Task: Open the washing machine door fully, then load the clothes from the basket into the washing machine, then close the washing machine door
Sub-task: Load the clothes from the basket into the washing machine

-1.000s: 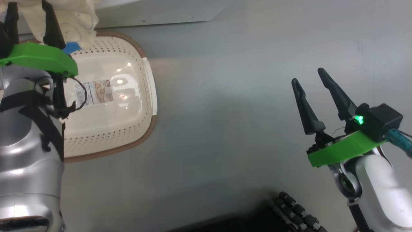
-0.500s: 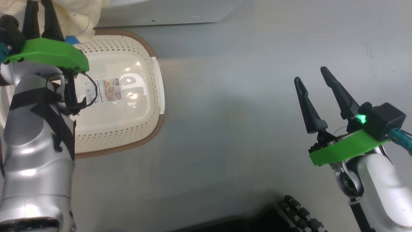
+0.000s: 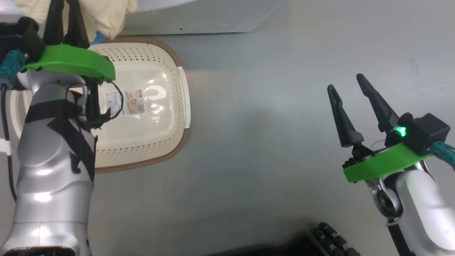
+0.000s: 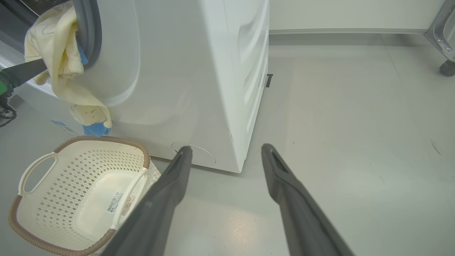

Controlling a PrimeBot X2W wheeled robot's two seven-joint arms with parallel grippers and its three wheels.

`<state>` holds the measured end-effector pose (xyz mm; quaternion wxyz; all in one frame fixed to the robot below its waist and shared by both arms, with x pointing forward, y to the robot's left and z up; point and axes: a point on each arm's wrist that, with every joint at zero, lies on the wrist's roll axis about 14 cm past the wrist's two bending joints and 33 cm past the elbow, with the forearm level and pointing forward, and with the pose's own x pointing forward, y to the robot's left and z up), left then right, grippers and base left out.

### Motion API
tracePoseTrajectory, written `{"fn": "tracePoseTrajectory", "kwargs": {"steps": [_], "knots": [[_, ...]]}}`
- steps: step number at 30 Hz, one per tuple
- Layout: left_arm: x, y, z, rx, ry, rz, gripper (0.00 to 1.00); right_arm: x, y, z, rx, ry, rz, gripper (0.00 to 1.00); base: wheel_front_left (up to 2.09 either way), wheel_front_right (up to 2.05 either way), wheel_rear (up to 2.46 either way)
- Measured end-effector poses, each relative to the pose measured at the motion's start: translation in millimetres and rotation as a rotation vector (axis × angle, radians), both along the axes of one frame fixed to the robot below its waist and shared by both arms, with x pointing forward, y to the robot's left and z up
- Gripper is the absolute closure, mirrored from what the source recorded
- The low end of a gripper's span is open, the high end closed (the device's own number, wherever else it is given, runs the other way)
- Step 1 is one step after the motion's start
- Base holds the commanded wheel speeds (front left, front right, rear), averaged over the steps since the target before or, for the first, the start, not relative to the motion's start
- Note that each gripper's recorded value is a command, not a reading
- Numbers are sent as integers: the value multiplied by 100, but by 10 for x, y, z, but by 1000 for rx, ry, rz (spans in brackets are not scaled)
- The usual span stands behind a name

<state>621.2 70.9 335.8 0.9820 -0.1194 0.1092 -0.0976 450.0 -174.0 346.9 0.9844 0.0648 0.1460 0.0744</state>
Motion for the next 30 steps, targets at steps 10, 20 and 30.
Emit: {"fn": "tracePoseTrajectory", "kwargs": {"steps": [10,20,30], "knots": [[216,-160,618,-27,-146,-33,100,-16,5,63,11,-10,-14,0,0,0,0],[569,-209,988,-21,-207,-22,100,-97,-22,93,16,0,-31,0,0,0,0],[949,-171,1064,2,-220,41,100,-268,-147,100,-3,30,-66,0,0,0,0]]}}
